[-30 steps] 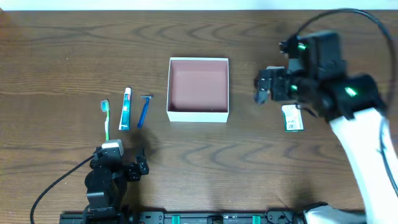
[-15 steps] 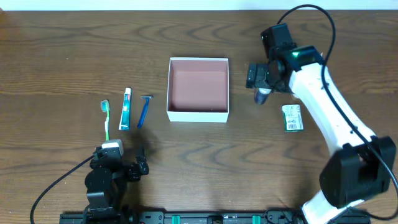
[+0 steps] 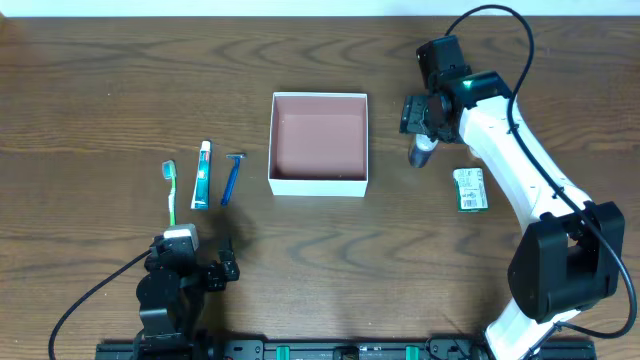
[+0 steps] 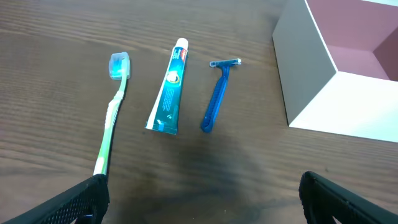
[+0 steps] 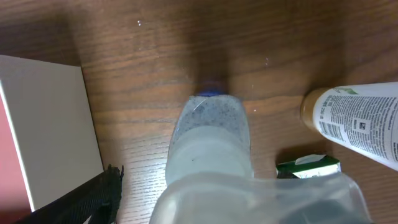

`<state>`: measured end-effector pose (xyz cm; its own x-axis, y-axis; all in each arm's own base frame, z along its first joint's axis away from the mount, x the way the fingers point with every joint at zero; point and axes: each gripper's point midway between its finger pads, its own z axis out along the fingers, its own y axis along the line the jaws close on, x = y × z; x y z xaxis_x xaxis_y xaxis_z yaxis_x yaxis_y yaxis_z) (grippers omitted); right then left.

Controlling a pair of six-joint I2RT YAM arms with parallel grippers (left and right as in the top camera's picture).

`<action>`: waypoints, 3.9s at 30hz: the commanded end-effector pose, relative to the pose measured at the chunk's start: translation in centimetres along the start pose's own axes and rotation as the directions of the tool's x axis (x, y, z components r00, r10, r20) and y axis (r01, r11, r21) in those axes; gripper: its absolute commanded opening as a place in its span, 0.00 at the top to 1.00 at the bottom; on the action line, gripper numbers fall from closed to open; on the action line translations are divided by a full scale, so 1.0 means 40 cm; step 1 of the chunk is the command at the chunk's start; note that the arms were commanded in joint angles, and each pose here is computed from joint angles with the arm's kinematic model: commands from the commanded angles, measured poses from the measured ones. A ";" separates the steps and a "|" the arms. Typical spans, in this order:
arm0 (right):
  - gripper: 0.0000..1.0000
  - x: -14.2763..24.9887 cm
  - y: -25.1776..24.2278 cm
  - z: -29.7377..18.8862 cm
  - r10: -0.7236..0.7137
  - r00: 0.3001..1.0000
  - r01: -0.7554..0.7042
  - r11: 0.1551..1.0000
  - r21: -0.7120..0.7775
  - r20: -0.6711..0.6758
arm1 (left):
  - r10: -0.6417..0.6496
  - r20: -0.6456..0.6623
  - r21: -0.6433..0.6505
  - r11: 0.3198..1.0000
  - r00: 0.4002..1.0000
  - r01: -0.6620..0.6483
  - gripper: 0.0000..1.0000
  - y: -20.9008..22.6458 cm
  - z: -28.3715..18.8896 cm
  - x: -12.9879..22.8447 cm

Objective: Pack container
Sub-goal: 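Reach the right gripper to the clear spray bottle and grasp it, then carry the spray bottle into the white box and release it, then move the right gripper to the white lotion tube and grasp it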

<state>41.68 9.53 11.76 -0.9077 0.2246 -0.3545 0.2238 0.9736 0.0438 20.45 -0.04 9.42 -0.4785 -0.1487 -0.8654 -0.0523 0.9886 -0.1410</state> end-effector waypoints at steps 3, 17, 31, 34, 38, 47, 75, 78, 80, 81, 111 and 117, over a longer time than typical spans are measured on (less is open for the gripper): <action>0.23 -0.014 -0.012 0.008 0.015 1.000 -0.016 0.999 0.028 0.015 | 0.000 -0.003 0.016 1.000 1.000 0.000 0.02 -0.006 0.004 0.007; 0.62 -0.022 -0.018 0.020 -0.001 1.000 0.000 0.999 0.053 0.028 | 0.000 -0.003 0.016 1.000 1.000 0.000 0.02 -0.006 0.004 0.007; 0.80 -0.062 0.025 -0.226 -0.031 0.971 0.047 0.997 -0.061 0.236 | 0.000 -0.003 0.016 1.000 1.000 0.000 0.02 -0.006 0.004 0.007; 0.83 -0.043 0.072 -0.304 -0.058 0.955 0.096 0.989 -0.116 0.292 | 0.000 -0.003 0.016 1.000 1.000 0.000 0.02 -0.006 0.004 0.007; 0.84 -0.006 0.149 -0.378 -0.105 0.931 0.176 0.968 -0.177 0.349 | 0.000 -0.003 0.016 1.000 1.000 0.000 0.02 -0.006 0.004 0.007; 0.84 0.025 0.312 -0.380 -0.167 0.888 0.282 0.933 -0.222 0.428 | 0.000 -0.003 0.016 1.000 1.000 0.000 0.02 -0.006 0.004 0.007; 0.22 0.011 0.372 -0.057 -0.168 0.937 0.220 0.965 -0.143 0.307 | 0.000 -0.003 0.016 1.000 1.000 0.000 0.02 -0.006 0.004 0.007; 0.17 0.029 0.376 -0.087 -0.175 0.942 0.232 0.956 -0.178 0.286 | 0.000 -0.003 0.016 1.000 1.000 0.000 0.02 -0.006 0.004 0.007; 0.16 0.036 0.355 -0.130 -0.147 0.949 0.203 0.962 -0.184 0.277 | 0.000 -0.003 0.016 1.000 1.000 0.000 0.02 -0.006 0.004 0.007; 0.14 0.036 0.343 -0.161 -0.136 0.950 0.193 0.963 -0.189 0.280 | 0.000 -0.004 0.016 1.000 1.000 0.000 0.02 -0.006 0.004 0.007; 0.18 -0.056 -0.344 -0.156 0.195 0.979 -0.201 0.970 0.139 0.059 | 0.000 -0.003 0.016 1.000 1.000 0.000 0.02 -0.006 0.004 0.007; 0.78 -0.036 -0.344 -0.074 0.193 0.981 -0.186 0.968 0.171 -0.025 | 0.000 -0.003 0.016 1.000 1.000 0.000 0.02 -0.006 0.004 0.007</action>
<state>38.78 -4.03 15.20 -0.8489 0.4085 -0.3354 0.4472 0.8934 -0.0435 20.45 -0.04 9.43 -0.4782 -0.1487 -0.8656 -0.0523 0.9886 -0.1410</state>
